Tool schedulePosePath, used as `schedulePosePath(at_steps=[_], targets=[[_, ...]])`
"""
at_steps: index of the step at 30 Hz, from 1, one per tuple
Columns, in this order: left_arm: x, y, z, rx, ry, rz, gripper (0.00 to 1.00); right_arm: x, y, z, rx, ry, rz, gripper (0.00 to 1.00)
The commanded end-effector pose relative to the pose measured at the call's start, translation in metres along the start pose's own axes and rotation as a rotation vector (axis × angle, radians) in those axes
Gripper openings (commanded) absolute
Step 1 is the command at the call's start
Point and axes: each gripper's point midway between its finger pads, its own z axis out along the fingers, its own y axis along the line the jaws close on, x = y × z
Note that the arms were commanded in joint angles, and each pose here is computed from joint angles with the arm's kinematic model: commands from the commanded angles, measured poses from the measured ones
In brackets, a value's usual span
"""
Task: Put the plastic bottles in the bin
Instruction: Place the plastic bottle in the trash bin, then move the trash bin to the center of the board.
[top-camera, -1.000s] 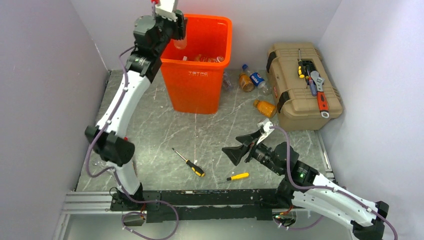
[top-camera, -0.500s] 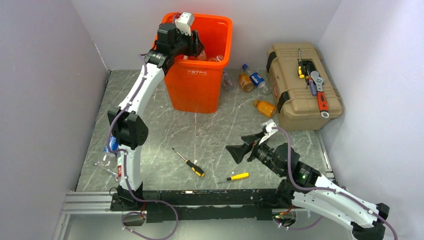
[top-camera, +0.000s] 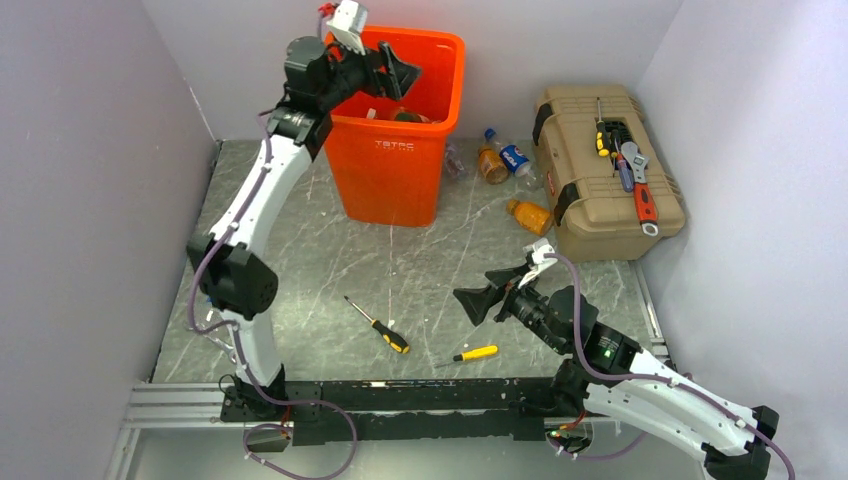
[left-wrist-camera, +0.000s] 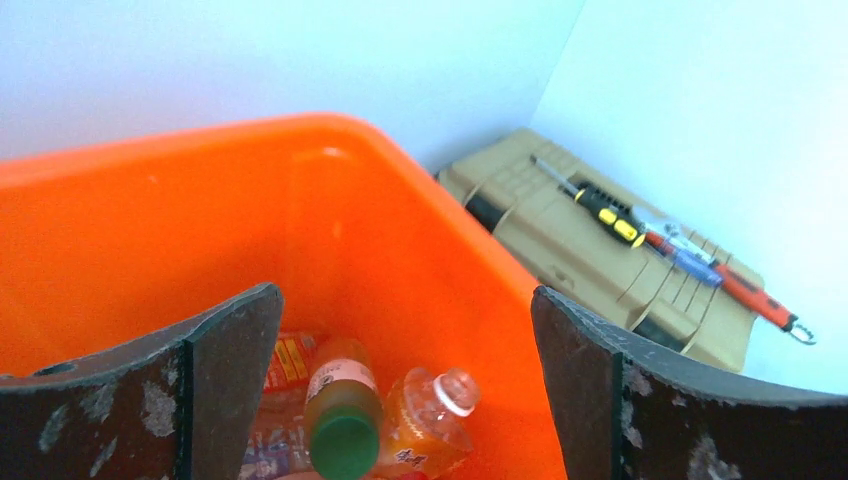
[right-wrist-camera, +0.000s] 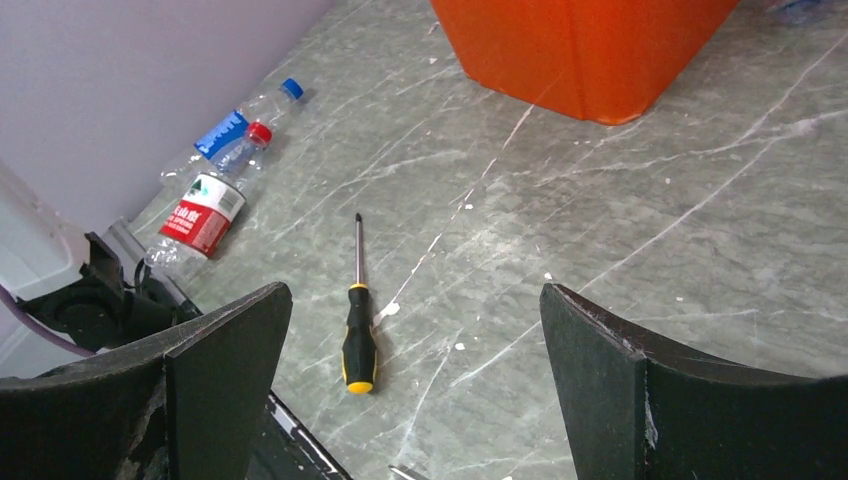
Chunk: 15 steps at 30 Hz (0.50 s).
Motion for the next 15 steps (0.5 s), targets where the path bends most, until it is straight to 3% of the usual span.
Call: schedulePosePath(at_steps=[1, 4, 7, 11, 15], targets=[[-0.135, -0.059, -0.074, 0.009, -0.329, 0.149, 0.99, -0.017, 0.001, 0.0, 0.014, -0.045, -0.002, 1.0], [-0.155, -0.061, -0.116, -0.099, -0.403, 0.179, 1.0, -0.019, -0.004, 0.0, 0.046, -0.05, 0.003, 1.0], [-0.15, -0.043, -0.154, -0.283, -0.379, 0.207, 0.99, -0.024, -0.024, -0.001, 0.17, -0.078, 0.037, 1.0], [-0.107, -0.011, -0.208, -0.531, -0.258, 0.245, 0.99, -0.03, -0.063, -0.007, 0.422, -0.105, 0.069, 1.0], [-0.048, 0.015, -0.262, -0.719, -0.16, 0.251, 0.99, -0.026, -0.076, -0.006, 0.526, -0.08, 0.054, 1.0]])
